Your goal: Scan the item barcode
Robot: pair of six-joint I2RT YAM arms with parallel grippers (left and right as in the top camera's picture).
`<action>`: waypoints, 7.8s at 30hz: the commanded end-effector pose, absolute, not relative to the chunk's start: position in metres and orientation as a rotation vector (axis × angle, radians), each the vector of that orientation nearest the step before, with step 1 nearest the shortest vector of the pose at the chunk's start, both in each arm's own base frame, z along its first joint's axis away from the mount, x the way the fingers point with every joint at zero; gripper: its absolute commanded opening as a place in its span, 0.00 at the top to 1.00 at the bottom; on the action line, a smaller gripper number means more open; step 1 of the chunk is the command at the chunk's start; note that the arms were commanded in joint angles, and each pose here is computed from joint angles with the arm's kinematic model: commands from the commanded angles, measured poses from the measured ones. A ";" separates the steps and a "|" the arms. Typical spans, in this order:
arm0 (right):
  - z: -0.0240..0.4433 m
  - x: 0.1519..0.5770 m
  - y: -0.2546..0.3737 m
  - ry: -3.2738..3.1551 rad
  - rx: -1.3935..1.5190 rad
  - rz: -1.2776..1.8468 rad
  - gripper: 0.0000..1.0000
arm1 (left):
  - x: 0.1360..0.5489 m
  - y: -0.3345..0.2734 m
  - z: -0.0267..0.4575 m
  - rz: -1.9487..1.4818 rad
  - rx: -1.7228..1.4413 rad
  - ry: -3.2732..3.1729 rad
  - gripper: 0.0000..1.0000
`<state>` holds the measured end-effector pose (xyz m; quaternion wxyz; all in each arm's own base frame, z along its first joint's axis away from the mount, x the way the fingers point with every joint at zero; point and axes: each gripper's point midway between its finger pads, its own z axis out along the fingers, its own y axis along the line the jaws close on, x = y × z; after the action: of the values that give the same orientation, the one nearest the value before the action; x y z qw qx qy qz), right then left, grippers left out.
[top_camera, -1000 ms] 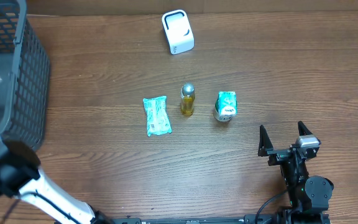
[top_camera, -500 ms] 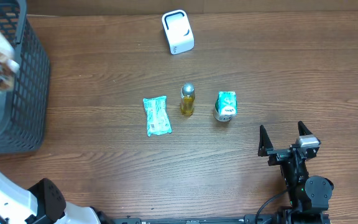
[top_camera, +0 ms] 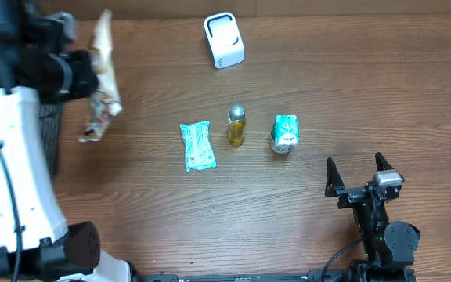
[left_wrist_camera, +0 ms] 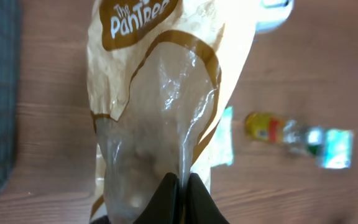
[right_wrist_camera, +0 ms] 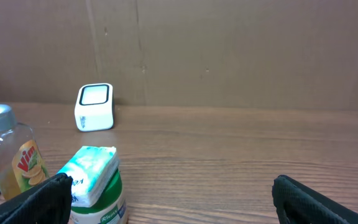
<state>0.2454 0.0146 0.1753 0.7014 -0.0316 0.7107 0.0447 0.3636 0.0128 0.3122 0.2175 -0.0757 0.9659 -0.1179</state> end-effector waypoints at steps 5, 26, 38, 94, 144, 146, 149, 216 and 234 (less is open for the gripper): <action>0.173 0.246 0.013 1.581 -0.062 0.090 0.00 | 0.373 -0.016 0.206 -0.044 -0.098 2.870 0.96; 0.173 0.246 0.013 1.581 -0.062 0.090 0.00 | 0.353 -0.036 0.063 0.351 0.083 2.878 0.87; 0.173 0.246 0.013 1.581 -0.062 0.090 0.00 | 0.371 -0.114 0.088 -0.283 0.142 2.848 0.72; 0.173 0.246 0.013 1.581 -0.062 0.090 0.00 | 0.363 -0.040 0.028 0.259 0.123 3.070 0.45; 0.173 0.246 0.013 1.581 -0.062 0.090 0.00 | 0.338 -0.028 0.036 -0.113 -0.226 3.173 0.41; 0.173 0.246 0.013 1.581 -0.062 0.090 0.00 | 0.337 -0.028 0.034 -0.116 -0.244 3.170 0.41; 0.173 0.246 0.013 1.581 -0.062 0.090 0.00 | 0.335 -0.028 0.029 -0.118 -0.261 3.171 0.41; 0.173 0.246 0.013 1.581 -0.062 0.090 0.00 | 0.391 -0.019 0.073 -0.307 -0.664 2.856 0.15; 0.173 0.246 0.013 1.581 -0.062 0.090 0.00 | 0.414 0.081 0.218 0.296 -0.501 2.523 0.00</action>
<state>0.2454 0.0147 0.1751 0.7011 -0.0315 0.7110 0.0451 0.4147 0.0704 0.2229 0.2814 -0.1907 0.9376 0.0736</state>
